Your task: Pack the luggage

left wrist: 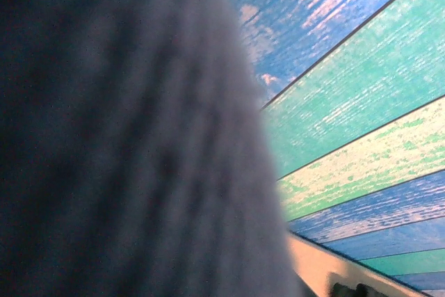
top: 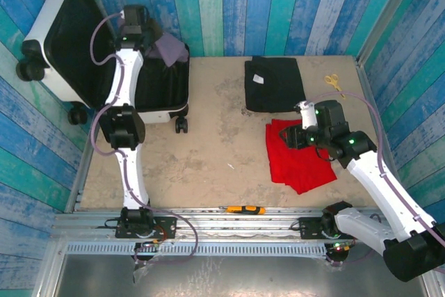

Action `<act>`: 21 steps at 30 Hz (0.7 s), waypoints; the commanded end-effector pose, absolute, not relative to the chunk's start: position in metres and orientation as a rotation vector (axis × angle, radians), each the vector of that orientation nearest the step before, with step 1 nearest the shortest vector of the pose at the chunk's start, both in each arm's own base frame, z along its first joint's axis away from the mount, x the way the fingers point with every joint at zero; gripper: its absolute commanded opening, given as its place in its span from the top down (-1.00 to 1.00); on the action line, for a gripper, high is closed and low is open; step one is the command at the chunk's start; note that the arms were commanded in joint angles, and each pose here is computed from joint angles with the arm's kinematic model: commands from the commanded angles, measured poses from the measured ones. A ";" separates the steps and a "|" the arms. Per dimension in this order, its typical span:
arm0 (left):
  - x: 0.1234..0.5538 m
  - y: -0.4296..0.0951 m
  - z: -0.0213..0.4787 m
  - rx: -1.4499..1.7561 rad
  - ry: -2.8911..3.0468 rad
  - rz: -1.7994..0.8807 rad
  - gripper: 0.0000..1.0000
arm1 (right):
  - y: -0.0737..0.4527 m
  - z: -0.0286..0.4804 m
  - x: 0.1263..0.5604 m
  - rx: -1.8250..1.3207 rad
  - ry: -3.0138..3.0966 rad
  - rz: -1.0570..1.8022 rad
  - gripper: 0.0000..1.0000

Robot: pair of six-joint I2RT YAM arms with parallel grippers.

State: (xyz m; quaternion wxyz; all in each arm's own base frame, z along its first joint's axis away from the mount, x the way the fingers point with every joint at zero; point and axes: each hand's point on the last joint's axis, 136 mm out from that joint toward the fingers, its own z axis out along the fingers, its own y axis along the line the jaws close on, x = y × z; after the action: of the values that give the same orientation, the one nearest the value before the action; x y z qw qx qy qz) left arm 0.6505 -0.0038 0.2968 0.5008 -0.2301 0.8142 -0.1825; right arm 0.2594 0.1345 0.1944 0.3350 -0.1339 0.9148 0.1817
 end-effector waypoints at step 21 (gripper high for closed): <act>0.567 0.029 0.182 -0.824 2.137 -0.378 0.58 | 0.139 0.232 0.229 -0.378 2.310 0.598 -0.51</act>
State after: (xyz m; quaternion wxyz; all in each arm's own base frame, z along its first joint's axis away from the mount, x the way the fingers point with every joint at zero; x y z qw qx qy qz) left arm 0.5862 0.0286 0.1087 0.3417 -0.3195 0.8723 -0.1422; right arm 0.2388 0.1360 0.2213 0.3563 -0.1434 0.8988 0.2114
